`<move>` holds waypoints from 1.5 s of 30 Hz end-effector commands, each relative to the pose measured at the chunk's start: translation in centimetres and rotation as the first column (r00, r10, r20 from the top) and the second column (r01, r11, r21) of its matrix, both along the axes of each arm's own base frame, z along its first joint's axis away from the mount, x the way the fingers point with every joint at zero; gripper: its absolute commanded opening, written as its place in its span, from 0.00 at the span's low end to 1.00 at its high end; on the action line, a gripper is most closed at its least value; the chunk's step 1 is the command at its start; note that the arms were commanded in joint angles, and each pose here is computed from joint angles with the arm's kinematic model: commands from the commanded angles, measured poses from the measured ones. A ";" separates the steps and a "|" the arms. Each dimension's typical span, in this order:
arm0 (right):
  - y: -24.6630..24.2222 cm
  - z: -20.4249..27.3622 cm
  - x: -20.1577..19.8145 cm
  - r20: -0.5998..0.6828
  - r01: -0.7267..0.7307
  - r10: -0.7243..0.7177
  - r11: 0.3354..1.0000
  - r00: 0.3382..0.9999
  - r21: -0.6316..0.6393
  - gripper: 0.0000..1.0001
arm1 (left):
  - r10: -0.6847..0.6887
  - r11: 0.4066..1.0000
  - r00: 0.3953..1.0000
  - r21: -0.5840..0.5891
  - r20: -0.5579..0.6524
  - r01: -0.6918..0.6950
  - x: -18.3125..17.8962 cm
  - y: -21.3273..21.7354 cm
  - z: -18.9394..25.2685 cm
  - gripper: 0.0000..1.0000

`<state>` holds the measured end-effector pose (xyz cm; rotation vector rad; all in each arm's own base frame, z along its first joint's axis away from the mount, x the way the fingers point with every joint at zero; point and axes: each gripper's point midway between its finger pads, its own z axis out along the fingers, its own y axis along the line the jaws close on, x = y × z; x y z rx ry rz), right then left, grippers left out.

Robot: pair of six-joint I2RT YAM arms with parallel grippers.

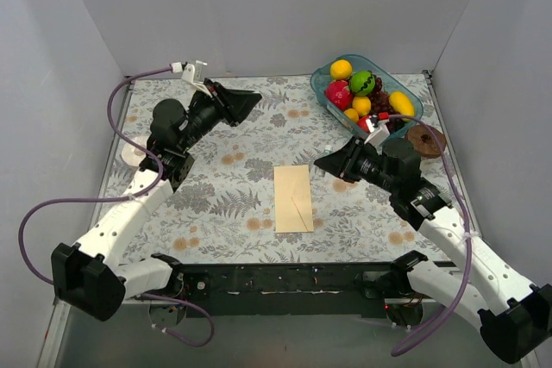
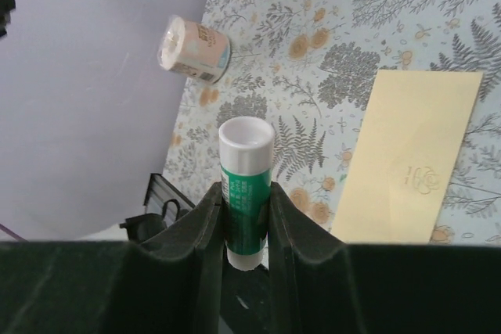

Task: Place the letter into the envelope and seal it
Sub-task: Pick up the solid glue cap from the center of the board, then install the solid glue cap with the solid glue.

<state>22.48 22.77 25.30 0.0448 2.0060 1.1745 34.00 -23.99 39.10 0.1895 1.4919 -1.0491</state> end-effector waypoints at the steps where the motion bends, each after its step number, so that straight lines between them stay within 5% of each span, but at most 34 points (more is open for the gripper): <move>1: 1.8 5.2 0.7 -0.124 0.042 -0.011 0.967 0.992 0.250 0.01 | -0.122 0.991 0.975 -0.036 0.183 0.131 -4.1 -0.3 1.9 0.00; 10: 1.3 13.5 4.9 -0.277 0.294 -0.165 0.791 0.947 0.536 0.01 | -0.191 0.972 0.900 -0.049 0.391 0.228 -8.2 0.0 3.0 0.00; 18: 6.9 16.8 6.5 -0.438 0.313 0.009 0.688 0.899 0.655 0.01 | -0.237 0.955 0.795 -0.015 0.558 0.295 -10.4 -0.3 4.4 0.00; 26: 11.0 17.2 6.6 -0.455 0.275 0.095 0.682 0.885 0.678 0.01 | -0.243 0.946 0.737 -0.015 0.631 0.324 -11.5 -0.2 5.9 0.00; 45: 13.1 18.5 4.3 -0.442 0.207 0.232 0.639 0.867 0.741 0.01 | -0.287 0.923 0.717 -0.016 0.635 0.384 -11.7 -0.8 4.9 0.00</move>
